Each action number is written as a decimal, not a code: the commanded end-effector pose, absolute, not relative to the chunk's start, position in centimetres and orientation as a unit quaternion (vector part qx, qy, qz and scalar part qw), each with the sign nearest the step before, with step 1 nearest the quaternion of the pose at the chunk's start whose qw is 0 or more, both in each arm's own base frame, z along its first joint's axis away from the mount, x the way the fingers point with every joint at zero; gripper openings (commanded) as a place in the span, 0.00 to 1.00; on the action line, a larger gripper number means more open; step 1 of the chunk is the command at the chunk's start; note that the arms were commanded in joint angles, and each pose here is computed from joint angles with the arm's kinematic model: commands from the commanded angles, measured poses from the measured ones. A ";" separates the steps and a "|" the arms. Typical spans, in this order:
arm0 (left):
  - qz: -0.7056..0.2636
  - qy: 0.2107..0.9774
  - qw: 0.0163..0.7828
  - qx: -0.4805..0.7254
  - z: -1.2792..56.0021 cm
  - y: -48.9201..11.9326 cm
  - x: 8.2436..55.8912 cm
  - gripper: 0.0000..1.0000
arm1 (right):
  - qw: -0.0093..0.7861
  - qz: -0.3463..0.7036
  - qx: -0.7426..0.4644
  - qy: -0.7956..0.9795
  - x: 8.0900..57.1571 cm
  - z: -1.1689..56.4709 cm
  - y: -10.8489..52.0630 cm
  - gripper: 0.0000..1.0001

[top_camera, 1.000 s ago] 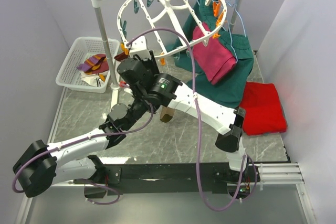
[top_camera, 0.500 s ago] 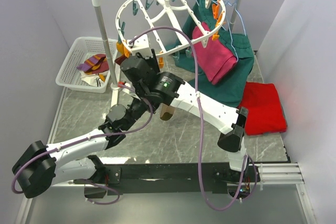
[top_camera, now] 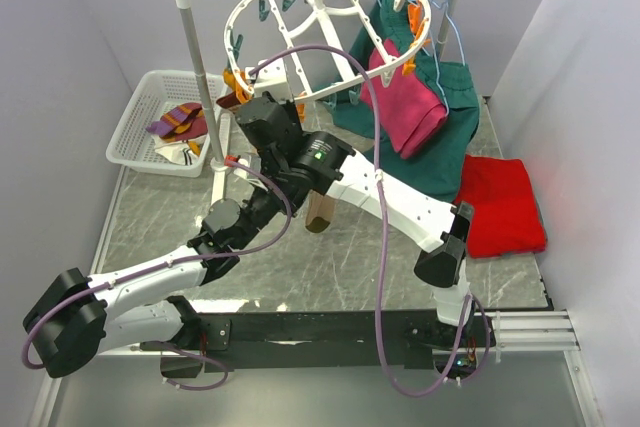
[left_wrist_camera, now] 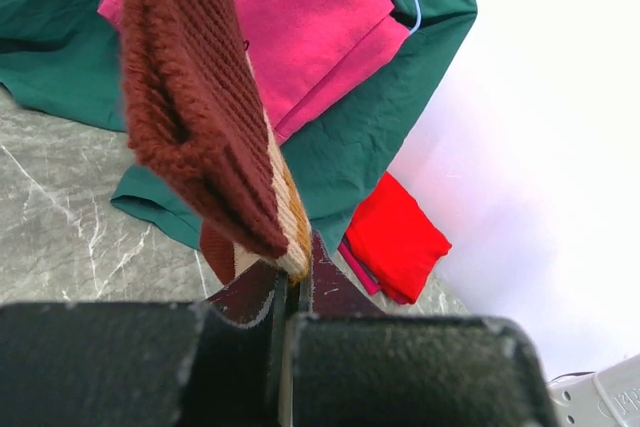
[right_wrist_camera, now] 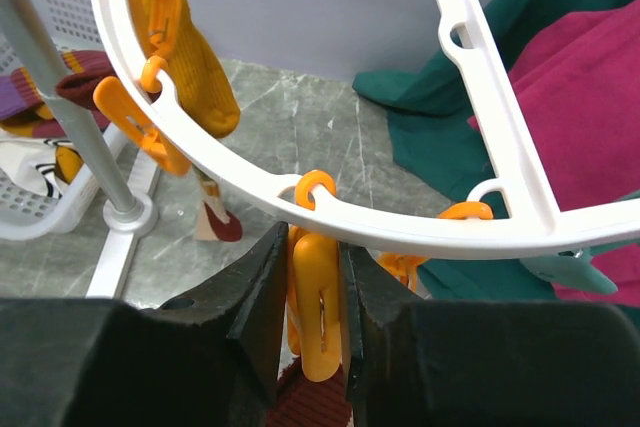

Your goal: Remove the socks clipped to the hanger

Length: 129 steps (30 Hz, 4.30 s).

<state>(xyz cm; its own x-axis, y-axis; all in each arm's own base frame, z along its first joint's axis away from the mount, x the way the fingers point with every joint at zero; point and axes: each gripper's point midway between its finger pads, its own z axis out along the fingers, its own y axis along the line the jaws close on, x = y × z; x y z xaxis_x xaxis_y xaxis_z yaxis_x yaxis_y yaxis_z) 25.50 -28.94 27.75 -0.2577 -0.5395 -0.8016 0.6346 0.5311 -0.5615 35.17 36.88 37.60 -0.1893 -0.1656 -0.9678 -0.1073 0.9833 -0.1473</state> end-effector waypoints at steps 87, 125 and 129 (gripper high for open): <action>-0.442 0.654 0.593 -0.158 32.3 -11.3 31.8 0.83 | 0.528 0.319 -0.180 0.766 31.2 40.1 27.8 0.00; -0.419 0.593 0.686 0.033 29.2 -21.4 30.2 0.65 | 0.497 0.390 -0.209 0.747 29.6 39.9 26.5 0.00; -0.478 0.545 0.686 0.054 30.2 -22.6 28.7 0.51 | 0.486 0.402 -0.219 0.745 29.0 39.8 26.9 0.05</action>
<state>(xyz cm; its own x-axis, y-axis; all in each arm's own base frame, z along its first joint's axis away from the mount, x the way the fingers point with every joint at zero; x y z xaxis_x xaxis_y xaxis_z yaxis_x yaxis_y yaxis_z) 30.50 -21.21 25.08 -0.1480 -0.5112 -0.8466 0.5521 0.6676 -0.4996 30.27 26.93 38.44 -0.4514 0.0527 -0.8908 -0.6815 0.6240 0.3823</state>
